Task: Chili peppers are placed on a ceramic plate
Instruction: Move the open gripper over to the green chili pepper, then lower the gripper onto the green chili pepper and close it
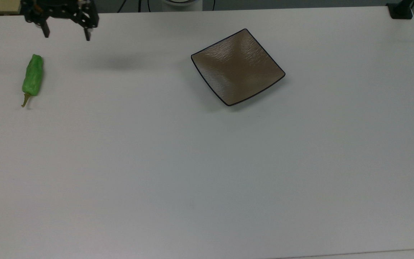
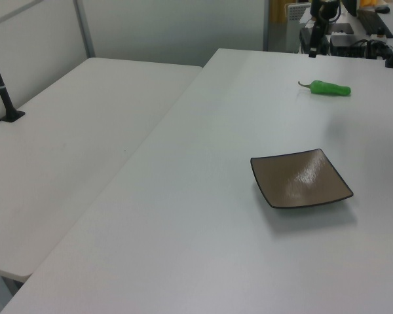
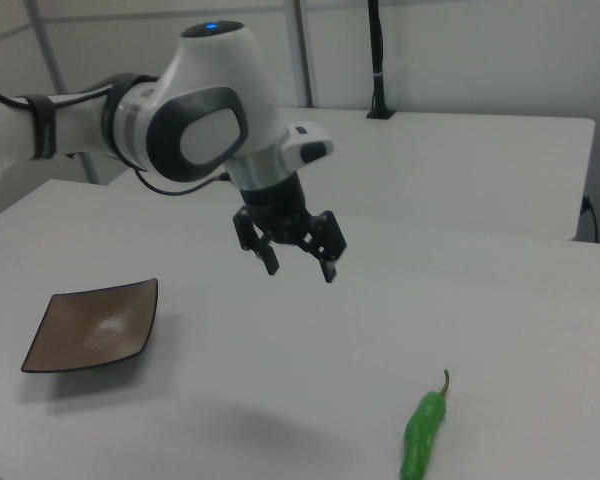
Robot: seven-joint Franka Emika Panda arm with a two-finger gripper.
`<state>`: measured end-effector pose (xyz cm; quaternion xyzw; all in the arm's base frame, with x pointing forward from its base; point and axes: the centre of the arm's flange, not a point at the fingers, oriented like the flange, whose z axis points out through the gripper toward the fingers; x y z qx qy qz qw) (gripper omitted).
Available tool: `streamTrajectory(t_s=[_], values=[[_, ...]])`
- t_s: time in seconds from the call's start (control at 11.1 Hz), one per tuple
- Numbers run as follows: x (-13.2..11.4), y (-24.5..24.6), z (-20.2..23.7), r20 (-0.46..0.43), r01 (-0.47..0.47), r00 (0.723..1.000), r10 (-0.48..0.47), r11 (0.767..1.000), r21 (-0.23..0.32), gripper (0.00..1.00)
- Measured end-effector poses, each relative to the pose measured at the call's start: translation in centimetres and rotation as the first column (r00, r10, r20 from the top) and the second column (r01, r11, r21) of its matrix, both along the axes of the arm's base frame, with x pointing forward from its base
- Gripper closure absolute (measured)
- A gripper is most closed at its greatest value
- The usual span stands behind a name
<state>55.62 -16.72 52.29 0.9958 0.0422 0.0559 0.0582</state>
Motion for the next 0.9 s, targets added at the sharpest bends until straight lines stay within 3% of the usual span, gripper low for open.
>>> streamTrajectory(t_s=[0.9], values=[[1.2, -8.4, -8.0, 0.000, 0.093, 0.996, -0.093, 0.995, -0.045, 0.00]])
